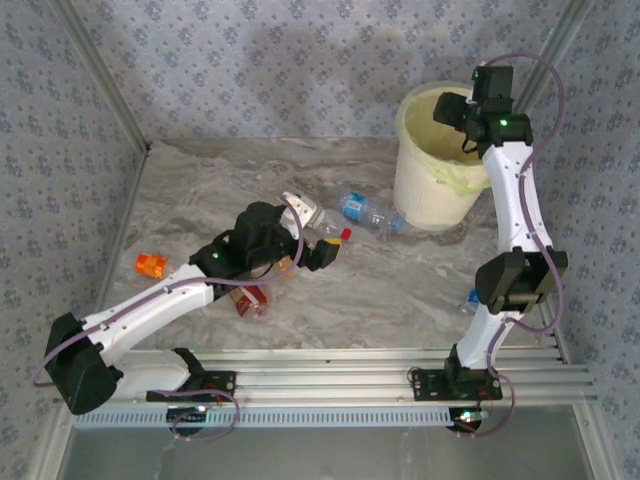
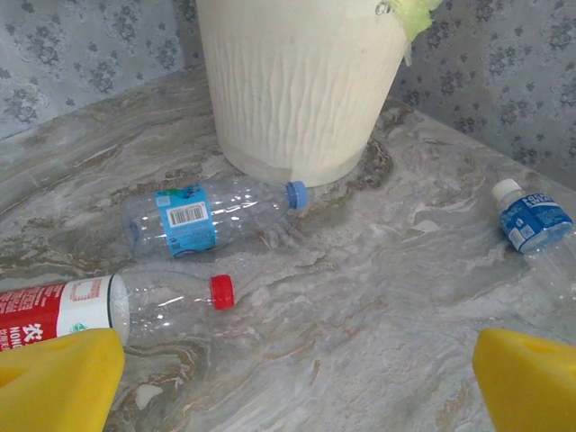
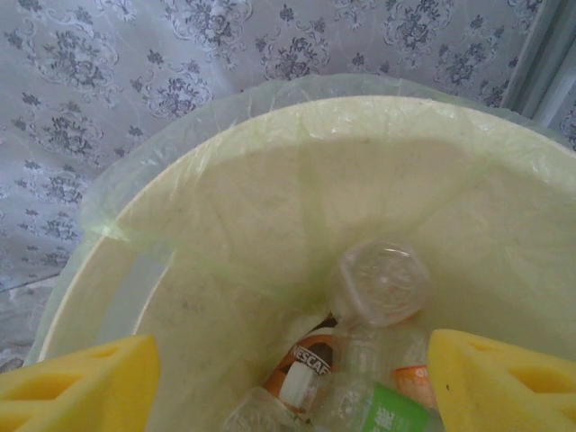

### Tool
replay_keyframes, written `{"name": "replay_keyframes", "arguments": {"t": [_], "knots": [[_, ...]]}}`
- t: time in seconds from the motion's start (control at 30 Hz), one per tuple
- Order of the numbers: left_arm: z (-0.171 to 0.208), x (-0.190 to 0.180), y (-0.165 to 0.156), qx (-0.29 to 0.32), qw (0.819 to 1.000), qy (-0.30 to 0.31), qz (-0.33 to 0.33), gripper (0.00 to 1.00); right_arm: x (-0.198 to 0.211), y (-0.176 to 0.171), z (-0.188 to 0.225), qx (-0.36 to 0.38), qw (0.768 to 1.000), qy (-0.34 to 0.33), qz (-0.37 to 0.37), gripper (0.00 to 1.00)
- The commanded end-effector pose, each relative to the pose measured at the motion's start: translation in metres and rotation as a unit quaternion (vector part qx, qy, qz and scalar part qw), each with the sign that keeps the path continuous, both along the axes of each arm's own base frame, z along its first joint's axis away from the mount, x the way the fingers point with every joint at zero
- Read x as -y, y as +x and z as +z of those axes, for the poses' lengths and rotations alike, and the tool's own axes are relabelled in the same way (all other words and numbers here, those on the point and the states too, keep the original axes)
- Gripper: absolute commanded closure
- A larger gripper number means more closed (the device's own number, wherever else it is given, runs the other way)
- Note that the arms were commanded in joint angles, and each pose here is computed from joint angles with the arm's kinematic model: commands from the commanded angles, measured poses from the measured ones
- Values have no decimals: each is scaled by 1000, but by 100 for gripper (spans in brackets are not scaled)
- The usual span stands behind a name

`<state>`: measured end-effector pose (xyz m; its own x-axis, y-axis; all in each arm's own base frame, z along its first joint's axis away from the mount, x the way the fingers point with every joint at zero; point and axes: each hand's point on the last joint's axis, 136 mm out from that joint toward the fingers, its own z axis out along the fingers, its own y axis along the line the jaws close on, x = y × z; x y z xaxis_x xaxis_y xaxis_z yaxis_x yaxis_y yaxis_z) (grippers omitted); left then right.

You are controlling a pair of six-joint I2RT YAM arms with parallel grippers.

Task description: Put the plastic bottles in the bin

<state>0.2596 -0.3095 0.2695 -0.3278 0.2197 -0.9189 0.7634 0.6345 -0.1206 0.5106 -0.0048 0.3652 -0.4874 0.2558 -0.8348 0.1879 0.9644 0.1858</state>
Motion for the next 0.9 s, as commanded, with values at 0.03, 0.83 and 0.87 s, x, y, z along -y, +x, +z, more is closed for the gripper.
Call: {"name": "replay_keyframes", "arguments": {"t": [0.03, 0.83, 0.87], "knots": [[29, 4, -12, 9, 999, -23, -36, 0, -7, -38, 37, 26, 999, -18, 16, 19], [45, 16, -47, 5, 993, -40, -115, 0, -9, -224, -86, -93, 991, 99, -20, 15], [46, 16, -47, 6, 993, -41, -115, 0, -10, -228, -99, -107, 988, 105, -23, 14]]}}
